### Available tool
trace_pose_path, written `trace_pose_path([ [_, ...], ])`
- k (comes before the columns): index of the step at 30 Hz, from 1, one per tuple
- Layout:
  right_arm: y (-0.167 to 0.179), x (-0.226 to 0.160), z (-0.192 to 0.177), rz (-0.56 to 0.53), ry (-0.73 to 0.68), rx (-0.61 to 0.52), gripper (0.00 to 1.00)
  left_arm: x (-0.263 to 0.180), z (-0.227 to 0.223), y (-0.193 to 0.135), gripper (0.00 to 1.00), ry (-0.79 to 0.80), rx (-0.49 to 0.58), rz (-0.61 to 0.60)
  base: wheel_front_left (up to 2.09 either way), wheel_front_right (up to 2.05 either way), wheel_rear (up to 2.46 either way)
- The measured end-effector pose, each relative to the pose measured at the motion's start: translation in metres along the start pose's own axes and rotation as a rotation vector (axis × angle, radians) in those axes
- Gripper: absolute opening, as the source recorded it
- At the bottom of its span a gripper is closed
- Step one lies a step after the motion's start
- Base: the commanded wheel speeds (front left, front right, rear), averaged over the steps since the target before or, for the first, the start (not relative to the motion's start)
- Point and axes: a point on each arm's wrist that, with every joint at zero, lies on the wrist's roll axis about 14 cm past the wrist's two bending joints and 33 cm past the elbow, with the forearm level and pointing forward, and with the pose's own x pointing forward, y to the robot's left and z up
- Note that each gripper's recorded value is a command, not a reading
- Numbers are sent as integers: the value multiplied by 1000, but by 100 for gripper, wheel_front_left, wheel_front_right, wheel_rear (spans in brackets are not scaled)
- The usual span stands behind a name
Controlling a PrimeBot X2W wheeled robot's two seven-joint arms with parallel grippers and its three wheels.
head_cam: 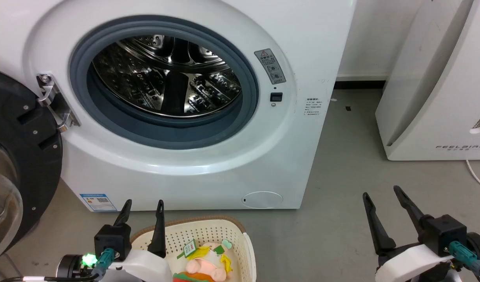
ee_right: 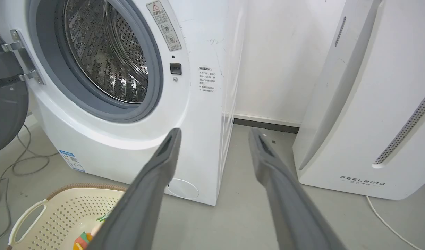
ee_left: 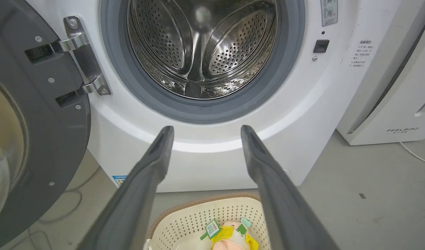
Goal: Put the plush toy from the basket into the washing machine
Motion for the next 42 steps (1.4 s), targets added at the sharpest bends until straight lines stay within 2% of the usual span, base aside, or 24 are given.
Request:
trace_pose_path([
  [20,-12,14,-20,-31,28,27,100,30,-56,-11,100,147,-10,-43,0,0,0],
  [42,-28,36,-61,-76,100,60,100,73,-163,-28,100,458,21,-155,0,0,0],
])
